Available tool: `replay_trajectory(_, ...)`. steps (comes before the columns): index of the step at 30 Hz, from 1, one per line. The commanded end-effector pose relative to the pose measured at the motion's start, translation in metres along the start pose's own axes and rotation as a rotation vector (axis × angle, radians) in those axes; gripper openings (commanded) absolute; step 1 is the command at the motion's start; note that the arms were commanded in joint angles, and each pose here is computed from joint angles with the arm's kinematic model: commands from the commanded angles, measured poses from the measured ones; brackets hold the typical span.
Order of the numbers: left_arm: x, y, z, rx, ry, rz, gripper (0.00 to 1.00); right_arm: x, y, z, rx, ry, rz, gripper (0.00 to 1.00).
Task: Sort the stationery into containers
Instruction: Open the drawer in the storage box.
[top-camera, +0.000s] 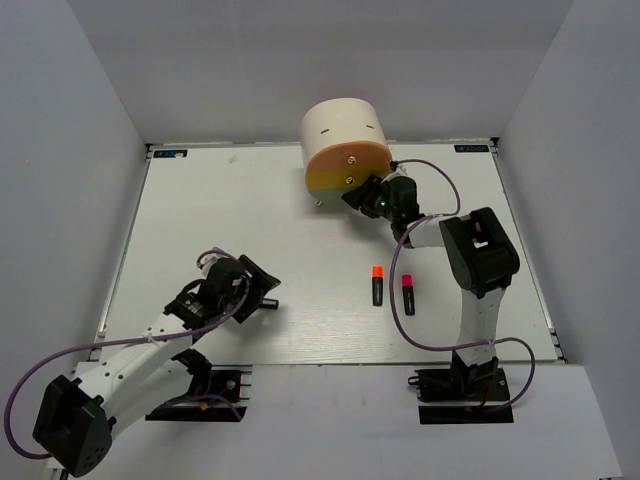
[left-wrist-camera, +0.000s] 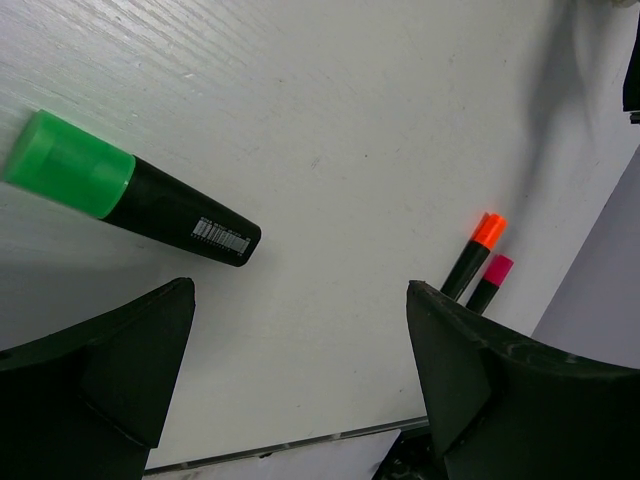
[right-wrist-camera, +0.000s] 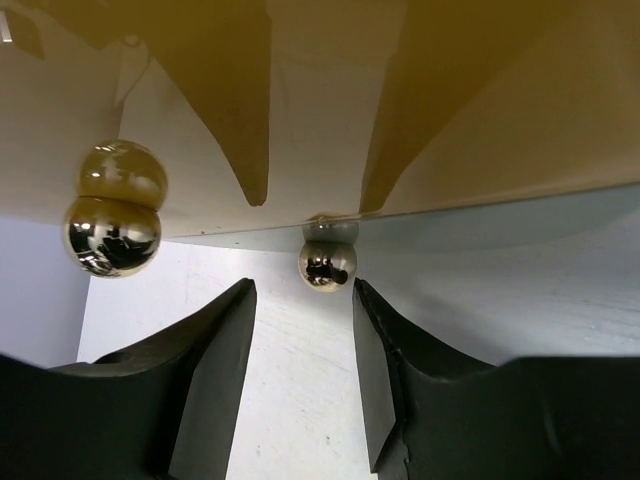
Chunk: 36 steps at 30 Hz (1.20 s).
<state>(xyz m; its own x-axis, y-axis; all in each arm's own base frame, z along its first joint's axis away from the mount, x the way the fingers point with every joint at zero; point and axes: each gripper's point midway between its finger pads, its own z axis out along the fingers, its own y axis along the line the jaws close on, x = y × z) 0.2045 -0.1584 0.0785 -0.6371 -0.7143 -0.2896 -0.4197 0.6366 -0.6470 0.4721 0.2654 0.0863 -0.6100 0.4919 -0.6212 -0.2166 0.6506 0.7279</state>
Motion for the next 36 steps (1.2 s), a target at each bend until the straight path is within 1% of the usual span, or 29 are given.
replay_trajectory(1, -0.005, -0.016, -0.003, 0.039, -0.006, 0.001, 0.96, -0.005, 0.008, 0.007, -0.003, -0.023, 0.026, 0.49)
replay_trajectory(8, -0.005, -0.016, -0.003, 0.039, -0.006, 0.001, 0.96, -0.001, 0.006, 0.013, 0.035, -0.034, 0.051, 0.47)
replay_trajectory(16, -0.004, -0.012, -0.003, 0.022, -0.001, 0.003, 0.96, -0.004, 0.003, 0.023, 0.085, -0.067, 0.08, 0.47)
replay_trajectory(24, -0.007, -0.013, -0.009, 0.026, -0.012, 0.002, 0.96, -0.005, -0.004, 0.022, 0.139, -0.103, 0.065, 0.47)
replay_trajectory(29, -0.007, -0.015, -0.009, 0.035, -0.015, 0.001, 0.96, -0.011, -0.003, 0.018, 0.14, -0.126, 0.054, 0.47)
replay_trajectory(35, -0.007, -0.016, -0.005, 0.022, -0.011, 0.003, 0.96, -0.021, -0.003, 0.024, 0.139, -0.155, 0.047, 0.47)
replay_trajectory(36, -0.007, -0.016, -0.005, 0.022, -0.011, 0.003, 0.96, -0.019, -0.005, 0.025, 0.142, -0.15, 0.044, 0.45)
